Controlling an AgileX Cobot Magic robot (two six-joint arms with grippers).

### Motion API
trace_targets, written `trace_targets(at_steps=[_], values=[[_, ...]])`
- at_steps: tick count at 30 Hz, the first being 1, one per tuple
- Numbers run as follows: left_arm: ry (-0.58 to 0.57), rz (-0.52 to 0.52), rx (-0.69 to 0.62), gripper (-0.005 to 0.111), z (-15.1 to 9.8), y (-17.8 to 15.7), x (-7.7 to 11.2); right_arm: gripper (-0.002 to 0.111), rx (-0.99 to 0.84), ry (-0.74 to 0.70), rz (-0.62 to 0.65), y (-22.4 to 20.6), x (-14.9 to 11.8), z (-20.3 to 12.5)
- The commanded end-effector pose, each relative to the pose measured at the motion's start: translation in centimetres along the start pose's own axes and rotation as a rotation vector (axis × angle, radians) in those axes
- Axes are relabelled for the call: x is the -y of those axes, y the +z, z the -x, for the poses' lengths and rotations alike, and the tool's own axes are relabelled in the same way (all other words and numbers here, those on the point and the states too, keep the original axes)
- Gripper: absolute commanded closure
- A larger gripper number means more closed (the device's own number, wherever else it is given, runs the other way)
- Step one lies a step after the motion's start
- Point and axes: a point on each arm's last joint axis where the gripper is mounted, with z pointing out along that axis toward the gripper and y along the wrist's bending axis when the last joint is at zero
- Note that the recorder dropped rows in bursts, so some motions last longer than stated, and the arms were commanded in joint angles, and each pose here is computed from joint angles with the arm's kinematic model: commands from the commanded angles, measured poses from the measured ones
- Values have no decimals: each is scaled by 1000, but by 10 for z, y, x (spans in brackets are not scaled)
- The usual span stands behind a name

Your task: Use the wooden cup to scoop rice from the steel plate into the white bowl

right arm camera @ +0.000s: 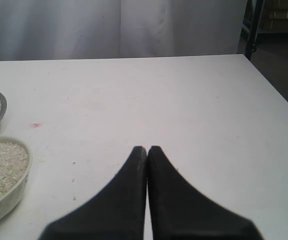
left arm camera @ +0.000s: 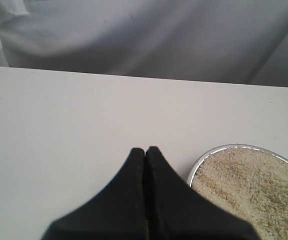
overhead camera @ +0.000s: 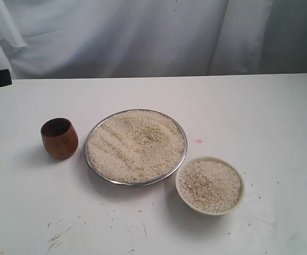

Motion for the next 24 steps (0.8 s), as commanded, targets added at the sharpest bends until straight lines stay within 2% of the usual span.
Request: trace_targets(at_steps=[1,14,17,19,21,24], values=[[-22,0,8,107,2,-2,0,108,-1,2,2,1,0,-1],[-16,0,7,107,2,-2,0,108,-1,2,2,1,0,-1],[86,9,7,107,2,-2,-1,108,-1,2,2,1,0,-1],[101,28,-26,107,-1,-3,-4,108,-1,2,2,1,0,-1],[94,60,-54,107,-2,-13,-10,108,-1,2,2,1,0,-1],[100,105,11,107,-1,-40,-21,108,-1,2,4,1,0,-1]])
